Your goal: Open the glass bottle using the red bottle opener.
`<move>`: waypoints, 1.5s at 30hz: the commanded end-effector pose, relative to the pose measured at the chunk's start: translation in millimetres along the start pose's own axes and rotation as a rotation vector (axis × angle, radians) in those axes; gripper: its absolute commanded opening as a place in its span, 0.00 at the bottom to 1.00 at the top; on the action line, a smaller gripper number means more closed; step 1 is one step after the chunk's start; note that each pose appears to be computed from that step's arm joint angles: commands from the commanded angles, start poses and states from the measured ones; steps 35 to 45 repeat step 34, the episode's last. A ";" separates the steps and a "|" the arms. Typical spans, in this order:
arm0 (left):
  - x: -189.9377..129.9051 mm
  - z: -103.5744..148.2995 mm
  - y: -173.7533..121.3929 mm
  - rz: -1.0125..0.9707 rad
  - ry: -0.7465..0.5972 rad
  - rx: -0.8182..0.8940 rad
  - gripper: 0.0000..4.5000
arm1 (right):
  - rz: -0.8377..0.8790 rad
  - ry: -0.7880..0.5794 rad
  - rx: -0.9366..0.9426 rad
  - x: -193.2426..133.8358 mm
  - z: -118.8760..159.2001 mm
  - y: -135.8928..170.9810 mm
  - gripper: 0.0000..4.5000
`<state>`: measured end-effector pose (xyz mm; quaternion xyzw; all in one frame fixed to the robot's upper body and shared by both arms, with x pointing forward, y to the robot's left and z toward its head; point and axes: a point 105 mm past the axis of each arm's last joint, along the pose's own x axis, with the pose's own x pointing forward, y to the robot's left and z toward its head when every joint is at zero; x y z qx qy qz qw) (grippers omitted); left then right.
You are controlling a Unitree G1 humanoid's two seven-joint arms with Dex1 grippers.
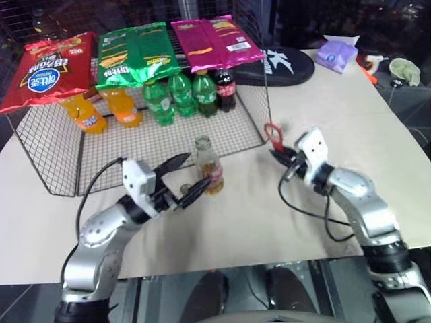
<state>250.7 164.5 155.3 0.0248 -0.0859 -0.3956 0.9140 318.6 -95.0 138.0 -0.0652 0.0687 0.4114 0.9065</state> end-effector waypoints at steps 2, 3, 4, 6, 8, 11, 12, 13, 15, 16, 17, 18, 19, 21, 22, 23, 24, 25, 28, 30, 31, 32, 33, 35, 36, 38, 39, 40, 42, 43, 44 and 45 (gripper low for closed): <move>-24.7 0.1 -5.0 0.018 0.043 0.023 0.94 | 0.276 0.160 0.394 -12.4 -10.1 49.9 0.00; -29.1 -3.1 -4.3 0.033 0.057 0.018 0.94 | 0.296 0.183 0.445 -13.6 -11.9 54.9 0.00; -33.0 -6.7 -3.5 0.048 0.073 0.018 0.94 | 0.296 0.189 0.477 -12.7 -12.4 57.1 0.00; -36.6 -9.5 -1.5 0.075 0.088 0.015 0.95 | 0.273 0.195 0.504 -9.4 -13.2 57.2 0.10; -38.0 -9.1 0.6 0.101 0.084 0.013 0.96 | 0.244 0.197 0.494 -7.3 -13.4 55.1 0.28; -43.2 -10.6 1.6 0.142 0.099 0.005 0.96 | 0.190 0.172 0.452 -6.8 -11.7 45.5 0.61; -46.4 -11.8 2.2 0.156 0.107 0.001 0.96 | 0.154 0.158 0.416 -7.6 -10.6 38.2 0.69; -49.7 -12.9 3.7 0.173 0.117 0.000 0.96 | 0.111 0.150 0.373 -9.1 -10.8 29.8 0.79; -54.7 -14.9 5.9 0.197 0.141 0.005 0.96 | 0.049 0.146 0.313 -14.3 -12.8 16.3 0.94; -57.8 -15.6 6.9 0.206 0.154 0.008 0.96 | 0.019 0.136 0.268 -19.0 -13.4 8.6 0.97; -62.0 -16.6 7.5 0.215 0.170 0.013 0.96 | -0.004 0.125 0.227 -25.8 -14.7 2.0 0.97; -66.3 -17.7 8.0 0.223 0.188 0.022 0.96 | -0.009 0.116 0.191 -32.7 -16.0 -1.9 0.97; -70.2 -18.7 8.2 0.232 0.204 0.027 0.96 | -0.008 0.100 0.137 -39.9 -16.0 -4.1 0.97; -78.1 -21.5 9.1 0.256 0.235 0.029 0.96 | 0.013 0.043 0.051 -53.1 -14.3 -5.6 0.97; -80.3 -22.3 9.1 0.262 0.243 0.029 0.96 | 0.020 0.025 0.027 -56.9 -14.2 -5.6 0.97; -85.2 -23.9 9.3 0.276 0.260 0.030 0.96 | 0.040 -0.006 0.021 -66.1 -14.9 -4.9 0.97; -89.0 -24.8 9.3 0.287 0.273 0.030 0.96 | 0.054 -0.019 0.014 -74.2 -16.6 -4.6 0.97; -91.7 -25.6 9.0 0.295 0.282 0.030 0.96 | 0.065 -0.028 0.007 -79.8 -18.3 -4.0 0.97; -102.4 -25.8 7.5 0.321 0.310 0.041 0.96 | 0.080 -0.129 0.000 -107.7 -18.8 -10.7 0.97; -108.0 -26.0 7.3 0.336 0.320 0.039 0.96 | 0.095 -0.115 0.018 -121.8 -27.5 -14.3 0.97; -110.2 -26.7 7.0 0.340 0.325 0.040 0.96 | 0.103 -0.103 0.024 -127.1 -31.8 -15.4 0.97; -112.1 -27.8 6.9 0.343 0.331 0.044 0.96 | 0.108 -0.090 0.026 -131.0 -35.9 -16.5 0.97; -113.9 -29.2 6.5 0.345 0.338 0.048 0.96 | 0.115 -0.082 0.022 -134.4 -39.1 -17.3 0.97; -114.3 -30.1 5.4 0.339 0.336 0.045 0.96 | 0.123 -0.078 0.026 -136.0 -40.8 -17.4 0.97; -114.3 -30.1 5.4 0.339 0.336 0.045 0.96 | 0.123 -0.078 0.026 -136.0 -40.8 -17.4 0.97; -114.3 -30.1 5.4 0.339 0.336 0.045 0.96 | 0.123 -0.078 0.026 -136.0 -40.8 -17.4 0.97; -114.3 -30.1 5.4 0.339 0.336 0.045 0.96 | 0.123 -0.078 0.026 -136.0 -40.8 -17.4 0.97; -114.3 -30.1 5.4 0.339 0.336 0.045 0.96 | 0.123 -0.078 0.026 -136.0 -40.8 -17.4 0.97; -114.3 -30.1 5.4 0.339 0.336 0.045 0.96 | 0.123 -0.078 0.026 -136.0 -40.8 -17.4 0.97; -114.3 -30.1 5.4 0.339 0.336 0.045 0.96 | 0.123 -0.078 0.026 -136.0 -40.8 -17.4 0.97; -114.3 -30.1 5.4 0.339 0.336 0.045 0.96 | 0.123 -0.078 0.026 -136.0 -40.8 -17.4 0.97; -114.3 -30.1 5.4 0.339 0.336 0.045 0.96 | 0.123 -0.078 0.026 -136.0 -40.8 -17.4 0.97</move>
